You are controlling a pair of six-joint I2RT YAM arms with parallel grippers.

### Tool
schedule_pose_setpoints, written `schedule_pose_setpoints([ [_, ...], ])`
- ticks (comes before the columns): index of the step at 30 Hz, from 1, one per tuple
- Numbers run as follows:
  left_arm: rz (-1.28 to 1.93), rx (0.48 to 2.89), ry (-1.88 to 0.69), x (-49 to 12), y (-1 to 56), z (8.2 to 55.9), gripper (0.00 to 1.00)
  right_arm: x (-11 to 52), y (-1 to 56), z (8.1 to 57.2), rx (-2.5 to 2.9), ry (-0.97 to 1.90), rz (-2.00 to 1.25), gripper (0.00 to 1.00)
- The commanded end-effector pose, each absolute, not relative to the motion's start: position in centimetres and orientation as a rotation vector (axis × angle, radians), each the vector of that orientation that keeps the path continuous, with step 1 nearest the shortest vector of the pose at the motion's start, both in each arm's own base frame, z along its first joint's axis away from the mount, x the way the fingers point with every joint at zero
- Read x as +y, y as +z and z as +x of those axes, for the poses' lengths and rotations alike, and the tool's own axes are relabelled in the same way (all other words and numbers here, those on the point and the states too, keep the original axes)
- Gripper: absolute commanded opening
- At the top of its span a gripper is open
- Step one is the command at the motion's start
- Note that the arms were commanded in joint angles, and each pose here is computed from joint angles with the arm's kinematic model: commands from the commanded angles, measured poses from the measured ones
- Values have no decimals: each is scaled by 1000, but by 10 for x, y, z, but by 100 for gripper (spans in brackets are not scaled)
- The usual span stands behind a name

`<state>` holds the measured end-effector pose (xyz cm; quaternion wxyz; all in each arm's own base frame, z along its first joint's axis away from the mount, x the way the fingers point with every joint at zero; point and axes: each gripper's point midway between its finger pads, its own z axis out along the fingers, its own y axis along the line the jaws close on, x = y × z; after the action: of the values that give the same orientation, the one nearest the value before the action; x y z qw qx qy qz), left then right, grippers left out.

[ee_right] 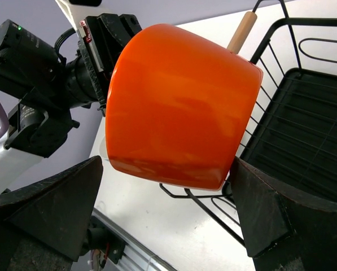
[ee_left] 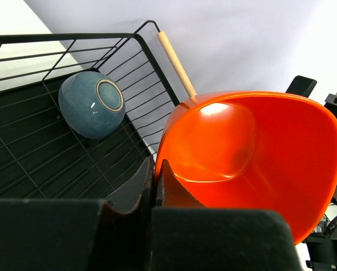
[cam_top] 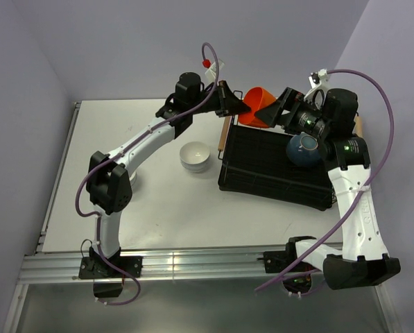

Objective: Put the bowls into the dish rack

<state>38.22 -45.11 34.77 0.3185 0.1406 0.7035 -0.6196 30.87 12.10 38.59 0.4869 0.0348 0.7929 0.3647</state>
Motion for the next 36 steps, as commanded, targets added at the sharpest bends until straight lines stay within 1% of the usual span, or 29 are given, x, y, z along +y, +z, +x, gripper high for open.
schedule_pose_setpoints([
  [1, 433, 1698, -1634, -450, 398, 371, 0, 130, 418, 305, 1837, 903, 12, 100],
  [12, 438, 1702, -1594, -460, 400, 363, 0, 127, 406, 319, 1869, 875, 95, 100],
  [18, 430, 1709, -1584, -461, 399, 362, 0, 130, 407, 321, 1868, 899, 99, 98],
  [21, 437, 1707, -1574, -462, 399, 360, 0, 128, 407, 324, 1869, 888, 105, 91],
  [22, 439, 1707, -1572, -462, 399, 360, 0, 128, 407, 325, 1869, 884, 106, 86],
  [24, 439, 1709, -1568, -463, 399, 359, 0, 127, 404, 328, 1875, 877, 105, 81],
  [25, 441, 1710, -1571, -463, 399, 358, 0, 127, 403, 328, 1878, 876, 105, 74],
  [27, 445, 1714, -1574, -464, 398, 357, 1, 127, 403, 329, 1877, 869, 99, 65],
  [28, 448, 1716, -1578, -464, 397, 356, 1, 127, 402, 329, 1879, 868, 98, 51],
  [29, 445, 1726, -1578, -463, 394, 355, 3, 127, 403, 328, 1874, 865, 92, 43],
  [30, 448, 1730, -1578, -464, 393, 355, 8, 126, 405, 328, 1868, 859, 91, 35],
  [31, 451, 1733, -1574, -463, 392, 355, 11, 126, 405, 328, 1865, 856, 87, 18],
  [32, 451, 1740, -1570, -463, 388, 355, 14, 125, 407, 327, 1861, 846, 83, 8],
  [33, 458, 1744, -1570, -463, 387, 354, 23, 124, 408, 327, 1858, 837, 83, 0],
  [36, 466, 1749, -1567, -463, 383, 353, 36, 119, 414, 323, 1839, 802, 83, 0],
])
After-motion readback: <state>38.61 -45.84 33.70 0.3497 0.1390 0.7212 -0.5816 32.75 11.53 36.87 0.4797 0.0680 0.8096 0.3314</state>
